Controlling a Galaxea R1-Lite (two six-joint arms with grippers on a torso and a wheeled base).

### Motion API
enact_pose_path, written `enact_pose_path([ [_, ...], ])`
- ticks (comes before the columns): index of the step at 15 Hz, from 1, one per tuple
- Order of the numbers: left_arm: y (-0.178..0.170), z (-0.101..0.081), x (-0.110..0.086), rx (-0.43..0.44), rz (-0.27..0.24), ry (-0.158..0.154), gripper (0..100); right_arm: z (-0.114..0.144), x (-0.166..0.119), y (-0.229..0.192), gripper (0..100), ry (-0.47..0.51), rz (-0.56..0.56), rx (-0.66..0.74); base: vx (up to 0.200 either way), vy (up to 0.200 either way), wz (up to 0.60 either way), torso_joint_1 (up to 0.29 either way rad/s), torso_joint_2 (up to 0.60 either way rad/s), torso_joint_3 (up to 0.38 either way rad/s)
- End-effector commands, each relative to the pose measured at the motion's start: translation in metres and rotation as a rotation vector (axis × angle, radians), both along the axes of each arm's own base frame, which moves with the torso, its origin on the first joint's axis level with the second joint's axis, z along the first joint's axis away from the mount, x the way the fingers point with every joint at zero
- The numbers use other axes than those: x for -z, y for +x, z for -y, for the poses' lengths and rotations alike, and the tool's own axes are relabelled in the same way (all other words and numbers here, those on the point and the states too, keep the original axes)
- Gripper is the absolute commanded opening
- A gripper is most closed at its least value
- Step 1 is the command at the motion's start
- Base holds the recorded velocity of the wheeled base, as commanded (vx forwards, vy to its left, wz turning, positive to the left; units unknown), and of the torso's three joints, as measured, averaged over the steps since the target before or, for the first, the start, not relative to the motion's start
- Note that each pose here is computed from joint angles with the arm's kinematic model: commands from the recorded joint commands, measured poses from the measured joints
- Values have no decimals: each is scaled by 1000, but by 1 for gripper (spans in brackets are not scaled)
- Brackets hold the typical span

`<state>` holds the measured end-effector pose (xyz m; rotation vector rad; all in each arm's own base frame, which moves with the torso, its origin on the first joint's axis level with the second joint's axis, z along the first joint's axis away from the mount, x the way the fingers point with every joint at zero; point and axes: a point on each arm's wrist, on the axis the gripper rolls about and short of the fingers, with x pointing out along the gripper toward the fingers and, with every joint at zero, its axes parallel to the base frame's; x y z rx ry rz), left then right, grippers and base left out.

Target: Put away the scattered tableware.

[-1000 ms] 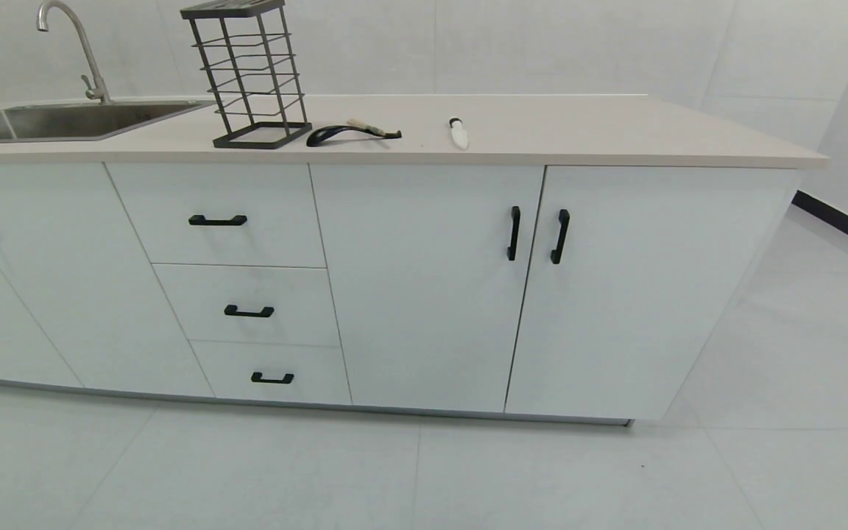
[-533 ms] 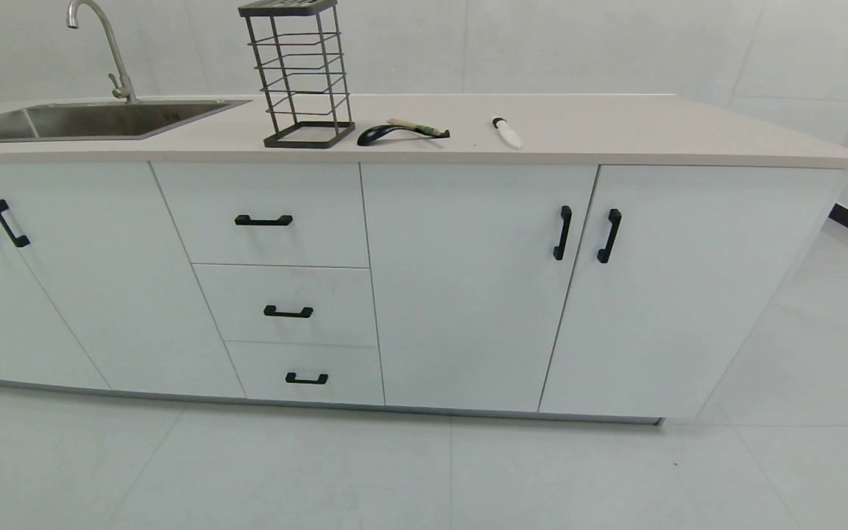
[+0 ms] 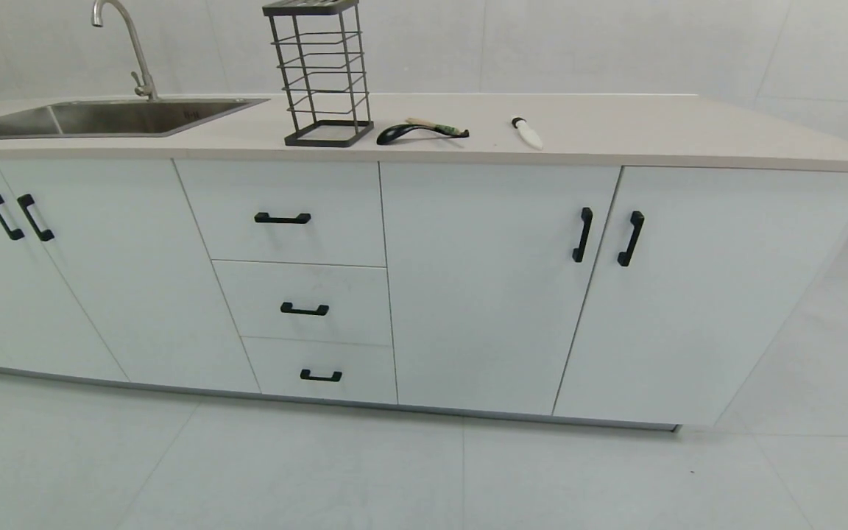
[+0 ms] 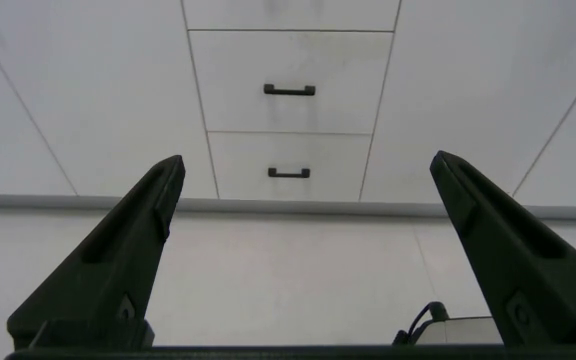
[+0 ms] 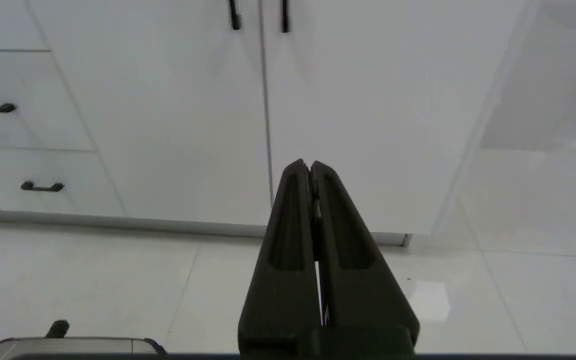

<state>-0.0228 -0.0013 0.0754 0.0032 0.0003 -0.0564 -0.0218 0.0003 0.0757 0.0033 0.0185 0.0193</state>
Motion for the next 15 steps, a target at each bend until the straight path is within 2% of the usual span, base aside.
enact_pose_path([
  [1, 0, 0, 0, 0, 0, 0, 100, 0, 0, 0, 0, 0, -1, 1, 0, 0, 0, 0, 0, 0],
  [7, 0, 0, 0, -1, 0, -2, 100, 0, 0, 0, 0, 1, -1, 1, 200, 0, 0, 3, 1, 3],
  [8, 0, 0, 0, 0, 0, -2, 100, 0, 0, 0, 0, 1, -1, 1, 200, 200, 0, -2, -2, 7],
  [14, 0, 0, 0, 0, 0, -2, 100, 0, 0, 0, 0, 1, -1, 1, 0, 200, 0, 3, 2, 2],
  [15, 0, 0, 0, 0, 0, 0, 100, 0, 0, 0, 0, 1, -1, 1, 200, 200, 0, 7, 2, 7],
])
